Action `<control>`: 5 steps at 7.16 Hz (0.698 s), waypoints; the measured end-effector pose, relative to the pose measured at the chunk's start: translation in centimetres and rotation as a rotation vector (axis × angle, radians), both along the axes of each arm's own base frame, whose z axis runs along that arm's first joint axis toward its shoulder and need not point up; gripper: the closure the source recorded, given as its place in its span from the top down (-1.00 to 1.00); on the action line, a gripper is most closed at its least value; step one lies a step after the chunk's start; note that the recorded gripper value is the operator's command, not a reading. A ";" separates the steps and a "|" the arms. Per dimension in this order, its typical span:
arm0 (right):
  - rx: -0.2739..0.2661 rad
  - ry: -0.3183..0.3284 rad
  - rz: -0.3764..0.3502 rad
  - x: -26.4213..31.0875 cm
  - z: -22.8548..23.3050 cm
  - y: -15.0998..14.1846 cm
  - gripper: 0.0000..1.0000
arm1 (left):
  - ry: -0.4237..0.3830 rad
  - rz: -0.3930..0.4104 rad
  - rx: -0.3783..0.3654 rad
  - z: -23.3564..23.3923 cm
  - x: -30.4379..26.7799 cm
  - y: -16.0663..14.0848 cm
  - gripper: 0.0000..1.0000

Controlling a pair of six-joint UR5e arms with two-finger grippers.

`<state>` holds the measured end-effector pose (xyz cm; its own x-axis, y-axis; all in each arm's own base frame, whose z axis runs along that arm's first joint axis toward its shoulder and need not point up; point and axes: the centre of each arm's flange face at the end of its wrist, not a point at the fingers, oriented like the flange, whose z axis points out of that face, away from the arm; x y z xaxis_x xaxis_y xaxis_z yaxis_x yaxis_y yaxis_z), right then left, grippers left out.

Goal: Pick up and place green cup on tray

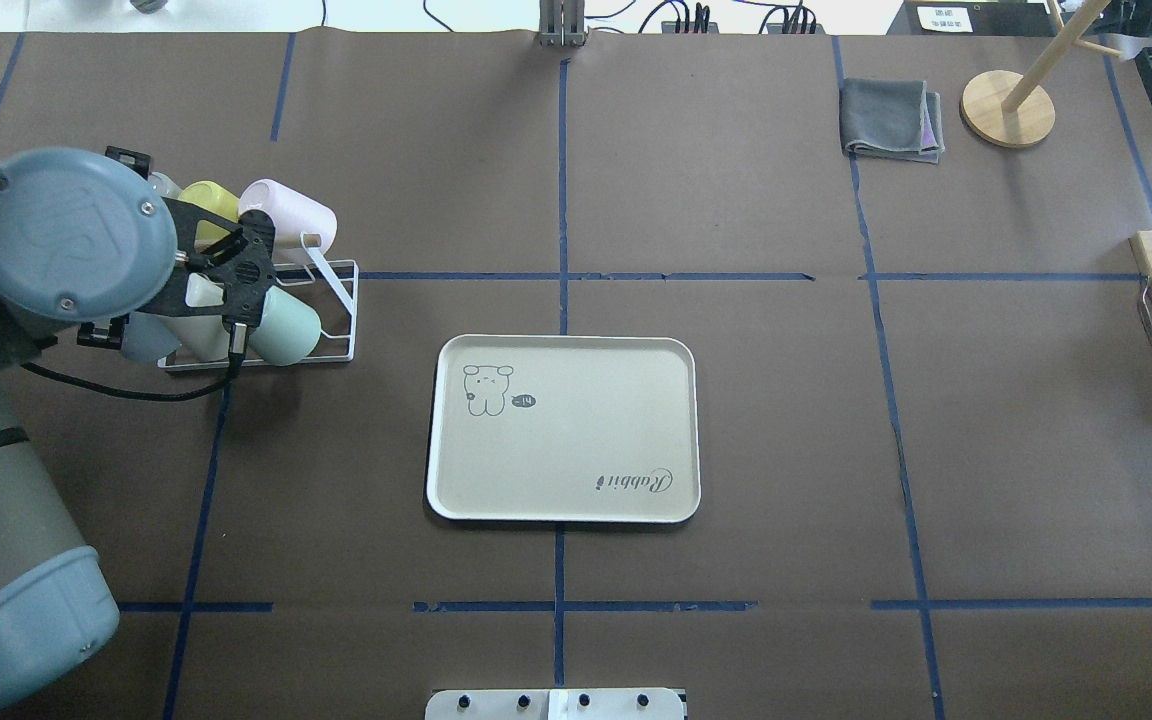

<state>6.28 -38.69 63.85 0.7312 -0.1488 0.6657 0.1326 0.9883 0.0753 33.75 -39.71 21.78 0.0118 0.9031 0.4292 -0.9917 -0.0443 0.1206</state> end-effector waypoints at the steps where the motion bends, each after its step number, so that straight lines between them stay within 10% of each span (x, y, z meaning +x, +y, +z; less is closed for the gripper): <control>1: -0.001 -0.001 0.000 0.0 0.0 0.0 1.00 | -0.055 0.045 0.014 0.2 1.4 0.3 1.00; 5: -0.011 -0.005 0.001 0.0 0.4 0.2 1.00 | -0.210 0.176 0.031 1.6 6.5 -0.3 1.00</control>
<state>6.24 -38.46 64.26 0.7277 -0.1407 0.6713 0.1314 0.9892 0.0648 40.28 -40.04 23.37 -0.2366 0.8696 0.4334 -0.9715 -0.2188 -0.0914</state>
